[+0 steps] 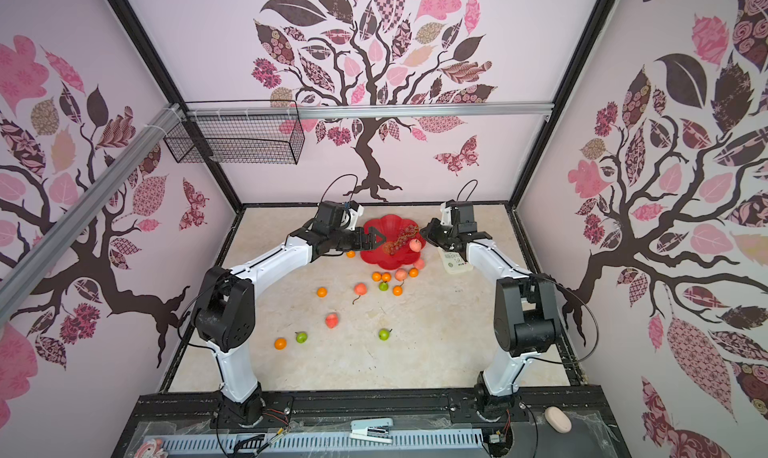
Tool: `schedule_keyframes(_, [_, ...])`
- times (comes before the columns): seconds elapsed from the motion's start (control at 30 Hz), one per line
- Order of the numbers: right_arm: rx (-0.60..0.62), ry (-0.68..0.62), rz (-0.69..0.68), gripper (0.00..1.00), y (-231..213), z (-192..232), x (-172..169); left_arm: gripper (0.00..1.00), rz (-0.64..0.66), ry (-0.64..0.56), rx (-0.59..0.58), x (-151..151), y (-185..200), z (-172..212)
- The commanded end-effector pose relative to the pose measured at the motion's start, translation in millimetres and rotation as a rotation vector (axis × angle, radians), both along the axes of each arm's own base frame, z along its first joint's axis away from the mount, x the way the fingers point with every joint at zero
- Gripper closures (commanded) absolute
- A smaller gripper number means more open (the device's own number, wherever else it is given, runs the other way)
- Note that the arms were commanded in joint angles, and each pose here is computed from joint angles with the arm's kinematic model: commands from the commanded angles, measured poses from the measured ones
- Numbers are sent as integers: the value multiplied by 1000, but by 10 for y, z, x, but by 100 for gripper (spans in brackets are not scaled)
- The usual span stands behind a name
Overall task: Place and organize the fake fruits in the fruit bowl
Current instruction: 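Carry the peach over the red bowl and lower it beside the grapes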
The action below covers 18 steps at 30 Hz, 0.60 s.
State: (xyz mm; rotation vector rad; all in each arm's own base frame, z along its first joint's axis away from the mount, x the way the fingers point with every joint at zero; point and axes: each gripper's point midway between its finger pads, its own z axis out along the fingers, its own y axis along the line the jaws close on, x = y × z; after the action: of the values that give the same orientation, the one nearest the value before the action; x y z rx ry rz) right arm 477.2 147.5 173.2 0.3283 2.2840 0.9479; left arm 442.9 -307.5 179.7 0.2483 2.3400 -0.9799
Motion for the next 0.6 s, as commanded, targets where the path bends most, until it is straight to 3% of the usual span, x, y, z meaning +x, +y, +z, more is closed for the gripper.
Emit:
schedule_keyframes(0.0, [-39, 45, -23, 100, 57, -240, 154, 2, 48, 10, -38, 125, 20, -48])
schedule_keyframes(0.17, [-72, 69, -40, 100, 99, -443, 312, 2, 105, 35, -103, 205, 89, -84])
schedule_keyframes(0.57, [-119, 126, -85, 100, 58, -813, 481, 2, 126, 30, -78, 180, 39, -25])
